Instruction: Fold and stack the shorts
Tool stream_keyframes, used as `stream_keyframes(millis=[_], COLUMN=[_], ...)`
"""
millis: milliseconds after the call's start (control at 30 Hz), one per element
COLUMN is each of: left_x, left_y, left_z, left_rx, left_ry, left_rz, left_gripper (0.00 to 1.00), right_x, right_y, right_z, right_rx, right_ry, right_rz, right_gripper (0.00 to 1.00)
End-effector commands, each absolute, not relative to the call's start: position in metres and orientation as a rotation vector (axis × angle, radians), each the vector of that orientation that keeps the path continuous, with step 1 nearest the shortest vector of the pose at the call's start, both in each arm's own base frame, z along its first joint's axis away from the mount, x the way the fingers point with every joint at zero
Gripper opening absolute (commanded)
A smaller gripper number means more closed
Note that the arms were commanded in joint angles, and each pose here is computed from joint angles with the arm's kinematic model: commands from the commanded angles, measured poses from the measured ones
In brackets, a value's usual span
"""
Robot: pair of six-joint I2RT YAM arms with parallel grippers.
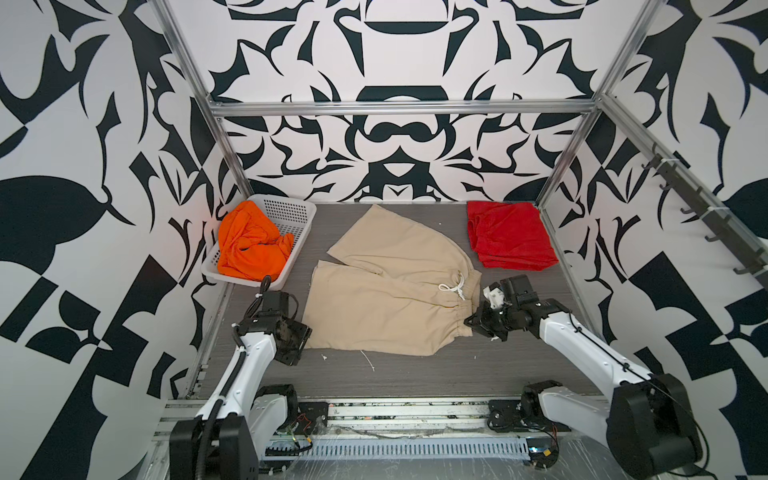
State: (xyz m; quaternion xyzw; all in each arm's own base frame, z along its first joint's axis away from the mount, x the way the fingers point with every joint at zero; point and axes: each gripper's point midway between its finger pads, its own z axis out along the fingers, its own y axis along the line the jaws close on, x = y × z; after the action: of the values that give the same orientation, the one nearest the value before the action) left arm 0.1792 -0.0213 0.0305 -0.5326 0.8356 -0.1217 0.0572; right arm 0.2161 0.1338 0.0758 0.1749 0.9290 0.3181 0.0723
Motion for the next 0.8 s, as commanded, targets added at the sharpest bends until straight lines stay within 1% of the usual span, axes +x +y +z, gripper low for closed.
stream_keyframes(millis=[0, 233, 300, 400, 567, 600, 767], left_x=[0.181, 0.188, 0.189, 0.193, 0.193, 0.192, 0.183], left_y=[-0.019, -0.008, -0.004, -0.003, -0.003, -0.004, -0.005], left_z=[0.022, 0.014, 0.010, 0.006, 0.004, 0.005, 0.026], left_rx=[-1.627, -1.591, -1.594, -1.599, -1.595, -1.598, -1.589], left_ry=[2.548, 2.570, 2.573, 2.584, 2.602, 2.603, 2.566], left_rz=[-0.338, -0.243, -0.223, -0.232, -0.231, -0.235, -0.263], left_gripper=[0.51, 0.48, 0.45, 0.33, 0.03, 0.00, 0.00], right_x=[0.225, 0.224, 0.223, 0.222, 0.217, 0.216, 0.207], right_y=[0.136, 0.135, 0.135, 0.135, 0.134, 0.134, 0.141], right_z=[0.089, 0.091, 0.091, 0.091, 0.091, 0.091, 0.093], right_rx=[0.472, 0.462, 0.464, 0.462, 0.456, 0.453, 0.415], right_ry=[2.764, 2.768, 2.771, 2.776, 2.792, 2.794, 2.827], right_rz=[0.950, 0.945, 0.942, 0.939, 0.935, 0.934, 0.913], right_gripper=[0.00, 0.00, 0.00, 0.00, 0.00, 0.00, 0.00])
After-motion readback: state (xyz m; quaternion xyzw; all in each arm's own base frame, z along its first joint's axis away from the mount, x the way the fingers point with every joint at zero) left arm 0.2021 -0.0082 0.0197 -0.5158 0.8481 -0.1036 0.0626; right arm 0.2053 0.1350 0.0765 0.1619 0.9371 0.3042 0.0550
